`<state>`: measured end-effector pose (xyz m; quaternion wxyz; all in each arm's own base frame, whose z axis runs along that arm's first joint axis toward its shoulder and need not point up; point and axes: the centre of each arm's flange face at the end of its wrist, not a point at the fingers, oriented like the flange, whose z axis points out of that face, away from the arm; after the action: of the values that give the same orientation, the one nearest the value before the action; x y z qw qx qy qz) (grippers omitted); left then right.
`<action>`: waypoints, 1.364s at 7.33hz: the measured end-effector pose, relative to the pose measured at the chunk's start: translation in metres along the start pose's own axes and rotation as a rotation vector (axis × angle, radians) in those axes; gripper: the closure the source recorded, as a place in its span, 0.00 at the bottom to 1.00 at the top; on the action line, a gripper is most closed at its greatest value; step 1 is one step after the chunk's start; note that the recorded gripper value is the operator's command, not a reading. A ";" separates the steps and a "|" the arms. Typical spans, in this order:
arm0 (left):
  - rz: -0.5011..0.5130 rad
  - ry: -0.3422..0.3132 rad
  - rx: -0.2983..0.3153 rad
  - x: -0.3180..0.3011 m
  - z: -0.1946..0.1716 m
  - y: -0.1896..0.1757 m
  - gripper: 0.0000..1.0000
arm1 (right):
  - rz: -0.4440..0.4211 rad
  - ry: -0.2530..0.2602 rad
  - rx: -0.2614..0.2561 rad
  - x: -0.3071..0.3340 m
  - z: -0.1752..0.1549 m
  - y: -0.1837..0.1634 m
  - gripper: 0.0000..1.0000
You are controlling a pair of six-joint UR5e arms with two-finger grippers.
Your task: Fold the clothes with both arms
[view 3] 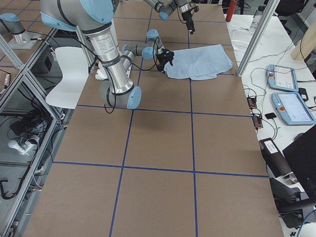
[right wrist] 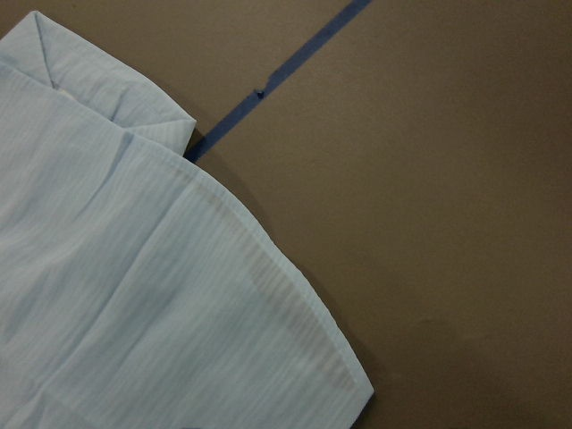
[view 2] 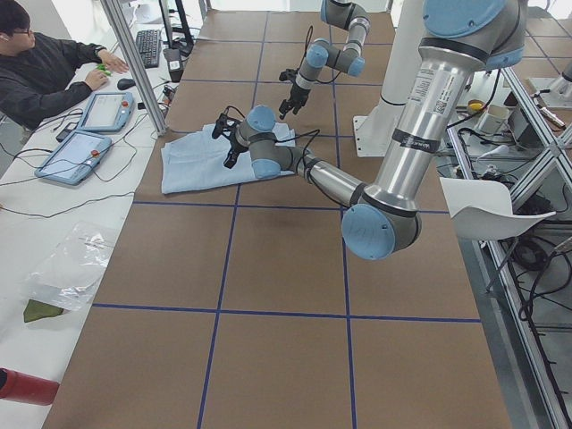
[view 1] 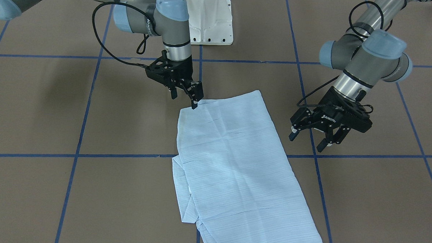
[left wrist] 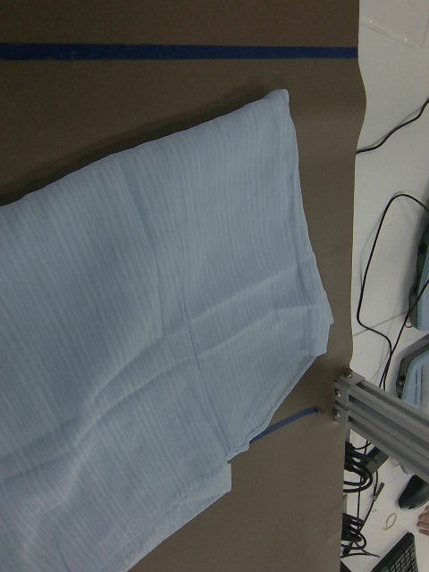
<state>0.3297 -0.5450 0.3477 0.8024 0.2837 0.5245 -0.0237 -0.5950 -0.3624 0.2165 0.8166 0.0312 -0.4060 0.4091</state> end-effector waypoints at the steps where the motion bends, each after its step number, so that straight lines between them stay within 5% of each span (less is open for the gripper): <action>1: 0.000 0.000 0.001 0.000 0.000 0.000 0.00 | 0.022 0.012 0.010 0.002 0.005 0.010 0.28; 8: -0.002 -0.006 -0.002 -0.002 0.003 0.002 0.00 | 0.054 0.055 0.040 -0.025 0.034 0.050 0.50; 10: -0.002 -0.008 -0.004 -0.003 0.004 0.003 0.00 | 0.055 0.061 0.043 -0.028 0.037 0.053 0.73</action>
<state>0.3321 -0.5454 0.3524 0.8050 0.2818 0.5216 -0.0246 -0.6653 -0.3595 0.2071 0.8161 0.0252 -0.3727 0.4410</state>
